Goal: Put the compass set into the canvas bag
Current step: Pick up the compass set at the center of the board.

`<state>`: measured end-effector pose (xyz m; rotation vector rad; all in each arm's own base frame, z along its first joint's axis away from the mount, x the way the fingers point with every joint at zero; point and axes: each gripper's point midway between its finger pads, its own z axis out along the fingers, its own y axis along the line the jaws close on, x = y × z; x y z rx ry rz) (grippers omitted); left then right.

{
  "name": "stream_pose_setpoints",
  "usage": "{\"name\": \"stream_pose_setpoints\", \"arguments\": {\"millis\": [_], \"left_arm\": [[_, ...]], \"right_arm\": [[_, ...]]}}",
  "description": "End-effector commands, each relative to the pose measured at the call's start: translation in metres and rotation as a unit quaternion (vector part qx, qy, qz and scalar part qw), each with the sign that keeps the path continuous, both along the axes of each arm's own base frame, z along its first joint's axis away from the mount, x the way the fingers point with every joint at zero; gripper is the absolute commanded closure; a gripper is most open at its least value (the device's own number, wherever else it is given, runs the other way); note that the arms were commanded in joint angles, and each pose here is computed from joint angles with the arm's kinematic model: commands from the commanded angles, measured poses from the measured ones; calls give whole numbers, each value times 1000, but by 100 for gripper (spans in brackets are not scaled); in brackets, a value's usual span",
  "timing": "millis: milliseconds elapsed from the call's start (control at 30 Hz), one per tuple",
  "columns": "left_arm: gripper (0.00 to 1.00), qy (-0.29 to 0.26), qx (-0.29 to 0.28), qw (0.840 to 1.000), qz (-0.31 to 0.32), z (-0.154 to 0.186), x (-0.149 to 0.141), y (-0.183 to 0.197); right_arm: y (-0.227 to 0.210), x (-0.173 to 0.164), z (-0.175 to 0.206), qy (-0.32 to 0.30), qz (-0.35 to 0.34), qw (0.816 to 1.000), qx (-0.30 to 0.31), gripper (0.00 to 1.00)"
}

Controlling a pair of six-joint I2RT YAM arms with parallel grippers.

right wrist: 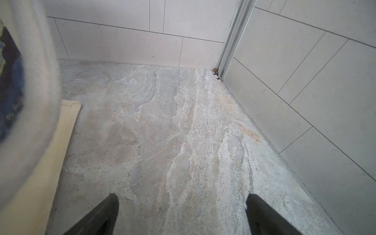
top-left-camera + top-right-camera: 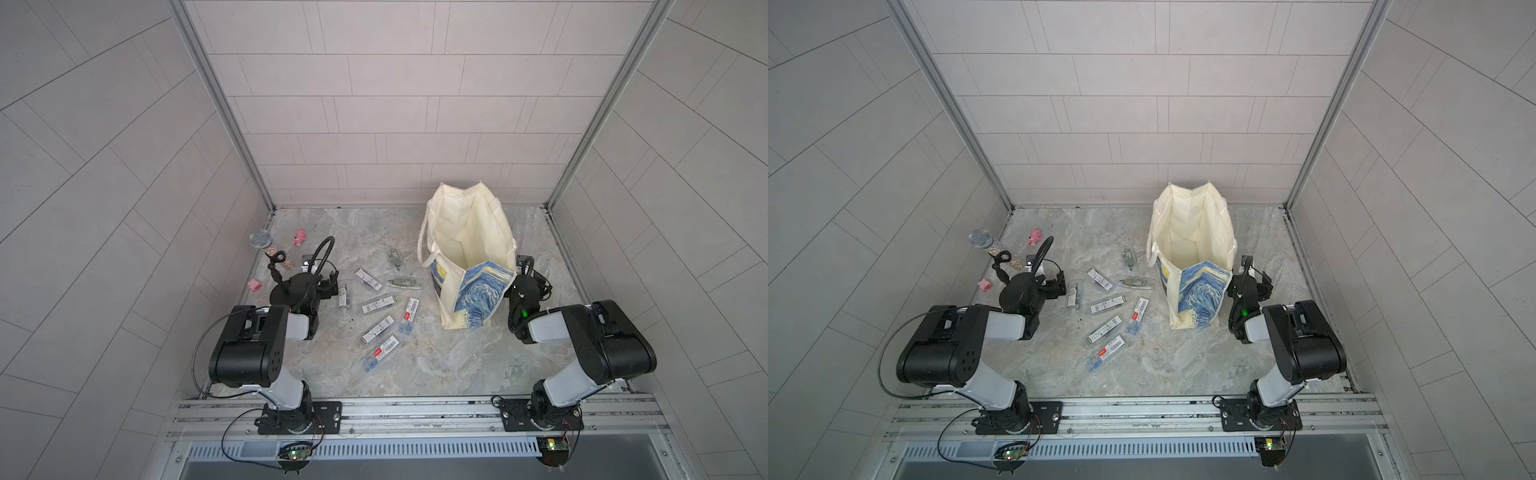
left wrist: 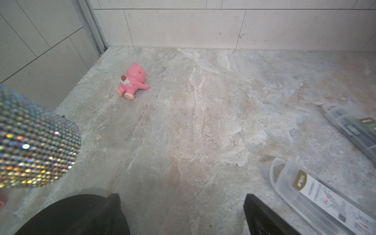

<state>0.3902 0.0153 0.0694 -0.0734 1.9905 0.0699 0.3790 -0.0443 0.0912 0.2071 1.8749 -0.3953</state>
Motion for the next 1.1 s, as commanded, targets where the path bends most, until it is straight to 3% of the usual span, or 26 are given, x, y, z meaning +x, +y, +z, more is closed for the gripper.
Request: {"name": "stream_pose_setpoints", "arguments": {"millis": [0,833,1067], "left_arm": [[0,-28,3,999,22,15,9,9],[0,-23,1,999,23,13,11,9],[1,-28,3,999,21,19,10,9]], "right_arm": [[-1,3,6,-10,-4,1000,-11,1],[-1,4,6,-9,-4,1000,-7,0],[-12,-8,13,-44,-15,999,15,1]]}}
